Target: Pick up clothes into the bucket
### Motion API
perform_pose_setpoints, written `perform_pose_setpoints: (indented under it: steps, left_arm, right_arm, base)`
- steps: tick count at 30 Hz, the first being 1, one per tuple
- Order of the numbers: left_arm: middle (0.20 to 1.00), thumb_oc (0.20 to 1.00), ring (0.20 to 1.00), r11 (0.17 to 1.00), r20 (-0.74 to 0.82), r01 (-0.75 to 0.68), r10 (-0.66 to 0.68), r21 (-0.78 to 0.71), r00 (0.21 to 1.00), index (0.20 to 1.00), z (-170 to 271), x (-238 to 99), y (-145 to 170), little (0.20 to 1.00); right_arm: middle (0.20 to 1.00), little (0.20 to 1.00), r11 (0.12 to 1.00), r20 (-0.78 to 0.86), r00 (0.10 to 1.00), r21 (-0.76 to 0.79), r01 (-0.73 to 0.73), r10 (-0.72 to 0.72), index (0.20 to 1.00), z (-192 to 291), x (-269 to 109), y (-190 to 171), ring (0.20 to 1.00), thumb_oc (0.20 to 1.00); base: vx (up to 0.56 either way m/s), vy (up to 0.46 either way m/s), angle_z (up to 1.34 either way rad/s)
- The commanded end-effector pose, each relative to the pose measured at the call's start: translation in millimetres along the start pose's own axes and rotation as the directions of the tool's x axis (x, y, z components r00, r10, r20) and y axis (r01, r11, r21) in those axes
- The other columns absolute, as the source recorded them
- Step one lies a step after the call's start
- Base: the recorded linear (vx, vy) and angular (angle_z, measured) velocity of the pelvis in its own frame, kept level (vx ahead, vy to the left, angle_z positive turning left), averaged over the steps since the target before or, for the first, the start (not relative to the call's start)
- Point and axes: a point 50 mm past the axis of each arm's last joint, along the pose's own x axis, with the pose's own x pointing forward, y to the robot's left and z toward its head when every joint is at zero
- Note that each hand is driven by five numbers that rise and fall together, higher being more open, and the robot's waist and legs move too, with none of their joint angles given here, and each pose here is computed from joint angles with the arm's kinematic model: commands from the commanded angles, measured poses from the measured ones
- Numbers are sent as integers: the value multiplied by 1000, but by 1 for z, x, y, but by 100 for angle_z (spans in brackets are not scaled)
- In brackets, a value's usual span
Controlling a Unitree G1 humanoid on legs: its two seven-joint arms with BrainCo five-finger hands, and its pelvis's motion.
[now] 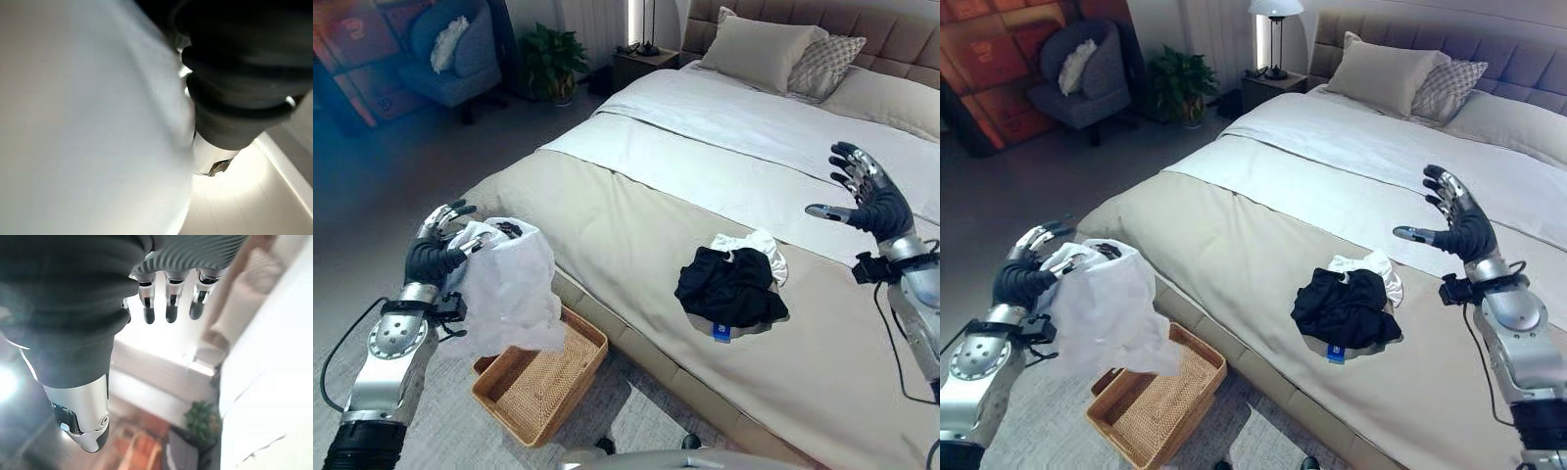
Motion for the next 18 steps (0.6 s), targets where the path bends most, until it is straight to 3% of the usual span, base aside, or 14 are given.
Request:
perform_pose_setpoints:
  steps: [1,6,18]
  left_arm:
    - [200,200,200,992,163,-99,85,81,983,200,27,7,19,200]
    - [200,200,200,977,111,-169,155,129,982,200,11,4,26,200]
    - [200,200,200,899,37,-300,304,318,952,200,-15,16,38,200]
  right_arm:
    - [1000,1000,997,4,997,-10,76,-76,1000,-7,-2,-3,1000,1000]
    - [1000,1000,983,-234,960,60,172,-154,1000,-67,-33,11,1000,1000]
    - [1000,1000,968,-460,867,54,244,-193,1000,-121,-78,29,1000,1000]
  base:
    - [-50,34,5]
    - [-91,34,2]
    - [-98,39,-2]
